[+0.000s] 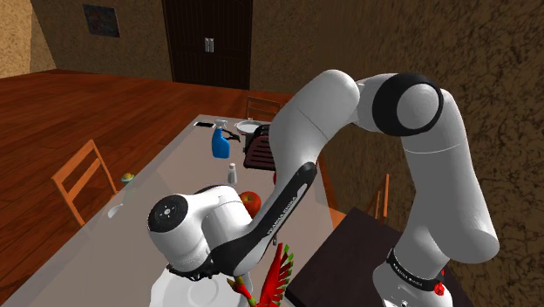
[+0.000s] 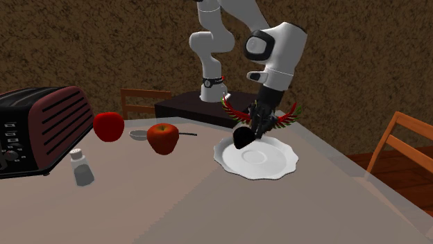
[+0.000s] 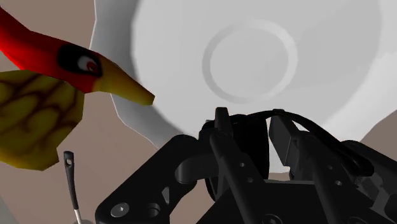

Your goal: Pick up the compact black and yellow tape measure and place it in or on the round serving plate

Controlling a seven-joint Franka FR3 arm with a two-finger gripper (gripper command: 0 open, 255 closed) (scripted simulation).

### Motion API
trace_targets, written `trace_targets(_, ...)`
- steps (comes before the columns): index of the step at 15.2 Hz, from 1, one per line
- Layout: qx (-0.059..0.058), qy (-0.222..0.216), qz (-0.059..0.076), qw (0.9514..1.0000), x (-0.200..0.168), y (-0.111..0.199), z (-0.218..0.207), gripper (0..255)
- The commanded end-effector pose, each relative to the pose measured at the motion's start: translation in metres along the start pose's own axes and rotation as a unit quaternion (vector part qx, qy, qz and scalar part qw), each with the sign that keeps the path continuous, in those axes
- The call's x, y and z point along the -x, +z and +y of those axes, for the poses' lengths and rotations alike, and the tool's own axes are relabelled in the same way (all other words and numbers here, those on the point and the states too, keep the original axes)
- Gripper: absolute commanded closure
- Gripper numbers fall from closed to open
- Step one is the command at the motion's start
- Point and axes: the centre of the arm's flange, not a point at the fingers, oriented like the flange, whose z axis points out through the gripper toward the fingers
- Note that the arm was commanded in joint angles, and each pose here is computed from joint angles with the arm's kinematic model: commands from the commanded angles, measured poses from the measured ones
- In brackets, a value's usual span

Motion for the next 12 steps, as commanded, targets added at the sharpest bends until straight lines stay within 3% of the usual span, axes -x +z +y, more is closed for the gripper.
trace_targets(1,0.000,0.000,0.000,1.0000,0.004,0.009,-0.002,255)
trace_targets(9,0.000,0.000,0.000,1.0000,0.014,0.048,-0.004,255)
trace_targets(12,0.000,0.000,0.000,1.0000,0.014,0.048,-0.004,255)
